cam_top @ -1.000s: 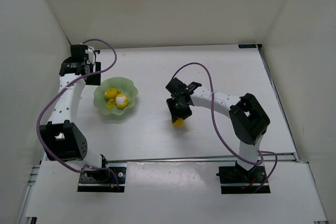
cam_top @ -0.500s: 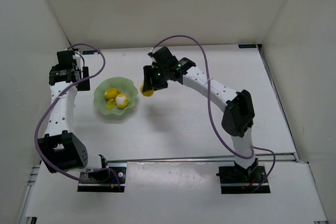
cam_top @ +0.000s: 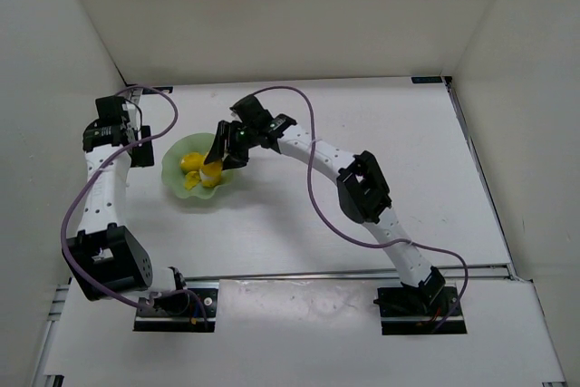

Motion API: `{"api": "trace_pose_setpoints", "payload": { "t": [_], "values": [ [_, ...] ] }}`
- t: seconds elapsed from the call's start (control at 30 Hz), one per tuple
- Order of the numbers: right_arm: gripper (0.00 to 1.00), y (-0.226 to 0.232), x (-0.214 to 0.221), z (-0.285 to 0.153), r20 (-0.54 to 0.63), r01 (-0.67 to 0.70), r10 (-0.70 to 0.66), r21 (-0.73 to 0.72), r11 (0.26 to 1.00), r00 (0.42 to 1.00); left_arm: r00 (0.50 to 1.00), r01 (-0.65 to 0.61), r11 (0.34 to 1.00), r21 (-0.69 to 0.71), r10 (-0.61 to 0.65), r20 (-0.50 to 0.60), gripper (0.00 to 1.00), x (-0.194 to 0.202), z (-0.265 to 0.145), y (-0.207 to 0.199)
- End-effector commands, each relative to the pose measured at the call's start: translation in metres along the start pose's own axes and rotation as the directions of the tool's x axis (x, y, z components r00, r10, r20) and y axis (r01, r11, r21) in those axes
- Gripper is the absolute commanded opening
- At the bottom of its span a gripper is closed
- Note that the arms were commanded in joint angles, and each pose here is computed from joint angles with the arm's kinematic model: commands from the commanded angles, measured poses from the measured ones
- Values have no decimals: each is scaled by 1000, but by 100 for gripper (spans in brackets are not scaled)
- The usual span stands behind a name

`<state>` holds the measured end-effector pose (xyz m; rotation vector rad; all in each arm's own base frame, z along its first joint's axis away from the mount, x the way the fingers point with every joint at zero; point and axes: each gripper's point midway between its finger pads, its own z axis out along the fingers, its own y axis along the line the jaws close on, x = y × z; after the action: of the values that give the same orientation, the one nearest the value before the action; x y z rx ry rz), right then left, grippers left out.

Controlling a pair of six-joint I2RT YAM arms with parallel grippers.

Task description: Place and organize the fake fruits in the fruit bowl

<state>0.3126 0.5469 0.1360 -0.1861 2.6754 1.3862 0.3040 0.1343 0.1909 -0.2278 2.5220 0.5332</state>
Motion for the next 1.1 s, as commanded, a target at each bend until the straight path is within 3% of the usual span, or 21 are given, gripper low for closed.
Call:
{"api": "trace_pose_setpoints", "payload": {
  "t": [0.0,0.1,0.13,0.2,0.37,0.47,0.57,0.63,0.67,0.8,0.87,0.93,1.07],
  "values": [
    [54,66,7,-18,21,75,-73,-156,985,997,999,33,999,15,-33,42,100,-3,-10,3],
    [69,62,8,-13,9,81,-81,-158,984,997,999,30,999,25,-31,35,100,-1,-8,1],
    [83,62,8,-13,10,90,-90,-158,983,996,999,30,999,25,-31,35,100,-1,-8,1],
    [100,61,8,-13,13,110,-109,-158,981,994,999,37,999,20,-38,32,100,0,-8,3],
    [100,87,0,-42,93,226,-213,-168,959,973,999,35,999,30,-35,25,100,3,-6,1],
    [100,92,-15,-81,203,309,-289,-71,948,935,998,46,999,23,-47,39,100,2,-11,5],
    [100,90,-29,-150,320,316,-301,7,949,898,998,46,999,22,-47,39,100,5,-11,5],
    [100,59,-31,-168,331,291,-303,87,953,893,997,57,998,15,-58,45,100,3,-11,9],
    [100,63,-39,-202,388,297,-310,94,950,868,997,57,998,15,-58,45,100,3,-11,9],
    [100,-6,-41,-266,419,218,-319,271,938,850,996,78,997,-25,-77,46,100,6,-11,18],
    [100,-44,-49,-311,471,115,-268,329,937,840,992,106,994,-35,-104,66,100,3,-14,20],
    [100,-111,-45,-342,488,-32,-190,409,912,852,991,117,993,-35,-114,66,100,3,-14,19],
    [100,-181,-22,-416,620,-236,-108,447,863,777,989,130,991,-44,-126,76,100,3,-14,21]
  ]
}}
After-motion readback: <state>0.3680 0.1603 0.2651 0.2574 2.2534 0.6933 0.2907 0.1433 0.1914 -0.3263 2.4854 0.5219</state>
